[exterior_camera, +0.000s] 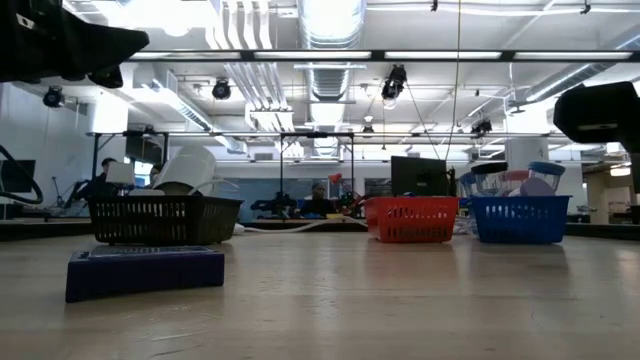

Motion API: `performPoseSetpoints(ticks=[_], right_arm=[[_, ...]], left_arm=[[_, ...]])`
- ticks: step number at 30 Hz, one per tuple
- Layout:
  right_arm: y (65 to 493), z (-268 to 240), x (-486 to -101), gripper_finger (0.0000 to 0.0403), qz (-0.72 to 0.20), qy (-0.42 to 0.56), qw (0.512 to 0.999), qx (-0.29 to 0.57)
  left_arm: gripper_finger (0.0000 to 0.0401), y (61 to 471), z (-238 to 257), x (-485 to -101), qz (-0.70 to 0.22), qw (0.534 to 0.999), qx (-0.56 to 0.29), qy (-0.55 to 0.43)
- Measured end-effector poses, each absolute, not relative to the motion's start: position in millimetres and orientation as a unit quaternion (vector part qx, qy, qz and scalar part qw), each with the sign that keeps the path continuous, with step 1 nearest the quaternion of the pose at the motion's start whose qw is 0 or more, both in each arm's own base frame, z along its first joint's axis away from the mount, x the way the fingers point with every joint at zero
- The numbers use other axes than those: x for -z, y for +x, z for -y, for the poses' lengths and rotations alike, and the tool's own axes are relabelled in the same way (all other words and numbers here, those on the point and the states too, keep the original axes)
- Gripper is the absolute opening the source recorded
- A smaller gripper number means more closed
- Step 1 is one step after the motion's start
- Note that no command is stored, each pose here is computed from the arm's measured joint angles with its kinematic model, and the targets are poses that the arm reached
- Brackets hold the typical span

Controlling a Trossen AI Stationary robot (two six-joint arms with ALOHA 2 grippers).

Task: Pick & Place Office items
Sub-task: Put the light blue digital clock into the black bin

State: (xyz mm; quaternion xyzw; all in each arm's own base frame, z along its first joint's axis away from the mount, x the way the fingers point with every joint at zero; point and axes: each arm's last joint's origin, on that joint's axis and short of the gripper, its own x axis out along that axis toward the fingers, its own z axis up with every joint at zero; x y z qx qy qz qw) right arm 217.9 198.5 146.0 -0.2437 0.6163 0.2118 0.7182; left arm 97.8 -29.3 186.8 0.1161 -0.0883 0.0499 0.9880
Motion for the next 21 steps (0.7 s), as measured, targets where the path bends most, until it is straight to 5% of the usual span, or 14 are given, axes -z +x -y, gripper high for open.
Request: performPoseSetpoints(ticks=[21], right_arm=[[212.0, -194.9, -157.0, 0.0234, -0.624, -0.225, 0.714, -0.224]], left_arm=[[0.0016, 97.8, 29.4, -186.8, 0.088, 0.988, -0.049, 0.116]])
